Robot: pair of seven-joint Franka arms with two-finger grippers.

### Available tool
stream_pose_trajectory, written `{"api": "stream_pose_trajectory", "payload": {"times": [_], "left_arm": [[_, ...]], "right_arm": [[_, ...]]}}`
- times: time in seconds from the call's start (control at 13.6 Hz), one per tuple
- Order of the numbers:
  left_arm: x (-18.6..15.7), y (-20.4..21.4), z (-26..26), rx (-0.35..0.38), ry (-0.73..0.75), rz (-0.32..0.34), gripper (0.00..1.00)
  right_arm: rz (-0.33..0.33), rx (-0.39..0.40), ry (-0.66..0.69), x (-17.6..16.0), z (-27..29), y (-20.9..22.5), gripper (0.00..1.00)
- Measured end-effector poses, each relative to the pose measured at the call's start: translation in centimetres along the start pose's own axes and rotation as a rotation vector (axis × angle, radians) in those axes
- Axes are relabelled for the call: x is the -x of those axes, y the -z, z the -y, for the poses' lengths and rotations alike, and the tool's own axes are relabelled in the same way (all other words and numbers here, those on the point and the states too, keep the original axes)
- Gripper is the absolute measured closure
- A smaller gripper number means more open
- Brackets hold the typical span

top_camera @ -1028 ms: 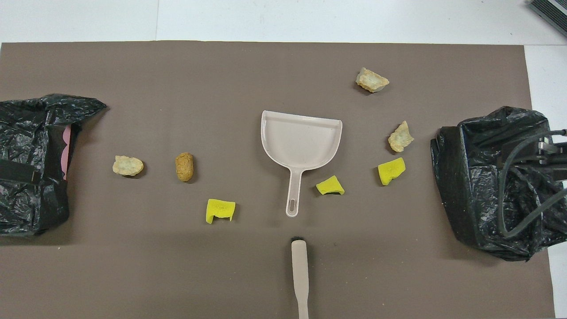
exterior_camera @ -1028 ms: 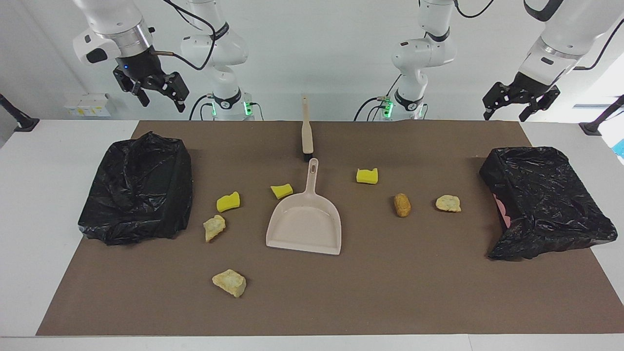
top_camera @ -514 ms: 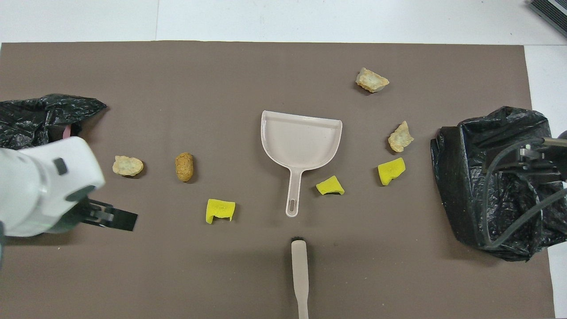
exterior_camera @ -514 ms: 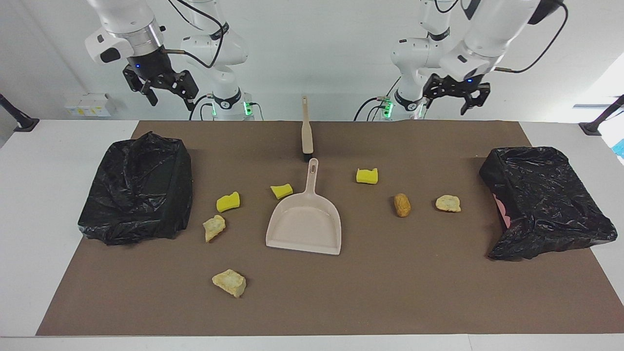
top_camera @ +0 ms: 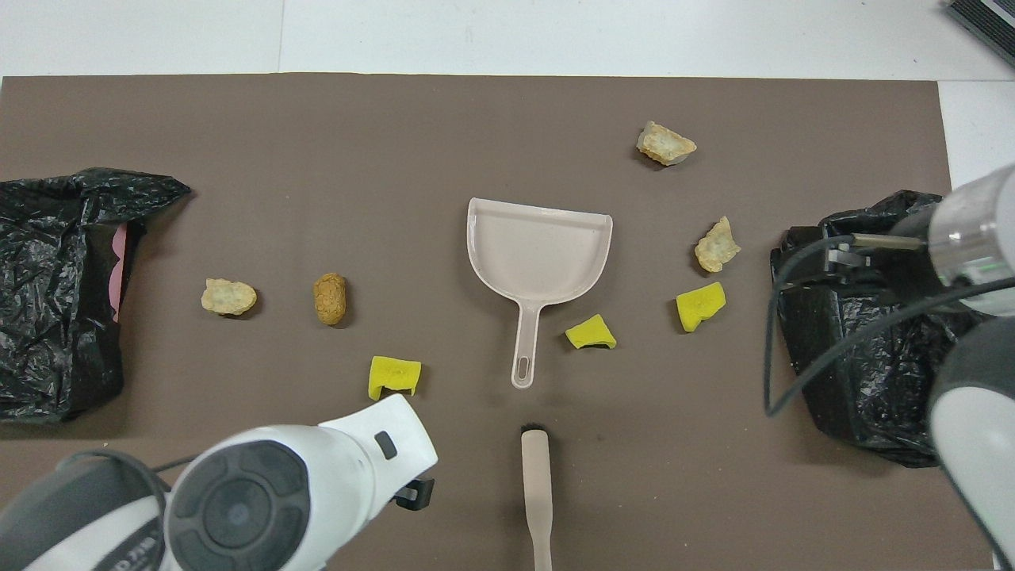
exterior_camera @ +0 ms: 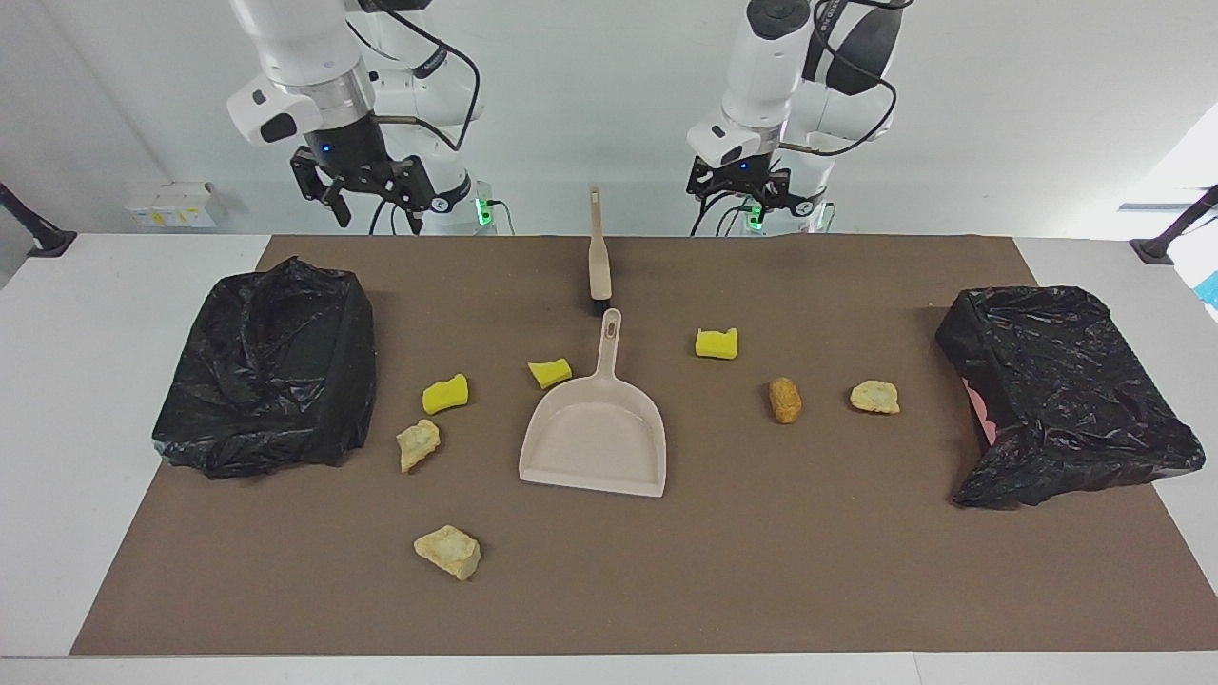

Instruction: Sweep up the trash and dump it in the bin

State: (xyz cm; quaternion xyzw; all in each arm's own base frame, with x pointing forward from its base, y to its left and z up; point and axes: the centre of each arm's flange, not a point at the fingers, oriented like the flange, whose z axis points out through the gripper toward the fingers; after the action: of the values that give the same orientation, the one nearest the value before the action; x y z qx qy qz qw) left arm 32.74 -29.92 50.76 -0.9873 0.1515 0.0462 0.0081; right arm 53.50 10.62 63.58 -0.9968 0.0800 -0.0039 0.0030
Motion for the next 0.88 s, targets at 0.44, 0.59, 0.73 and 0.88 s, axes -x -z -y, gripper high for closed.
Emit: {"api": "stream_pose_trajectory", "payload": {"times": [0.44,0.59,0.73,0.88], "left_arm": [[5.6,-7.9,-10.0,0.027,0.106,-0.067,0.00],[7.3,-10.6,-13.3,0.052,0.141,-0.087,0.00],[9.1,-13.1,-16.8,0.069,0.153,-0.091,0.00],[11.0,-15.7,-19.6,0.069,0.154,-0.081,0.00]], "right_arm": [[0.006,-0.006,-0.067,-0.3,12.1,-7.8,0.00],[0.022,0.002,-0.093,0.1,15.7,-11.1,0.00],[0.026,0.004,-0.110,0.4,18.2,-14.8,0.00],[0.029,0.004,-0.115,1.0,19.4,-17.9,0.00]]}}
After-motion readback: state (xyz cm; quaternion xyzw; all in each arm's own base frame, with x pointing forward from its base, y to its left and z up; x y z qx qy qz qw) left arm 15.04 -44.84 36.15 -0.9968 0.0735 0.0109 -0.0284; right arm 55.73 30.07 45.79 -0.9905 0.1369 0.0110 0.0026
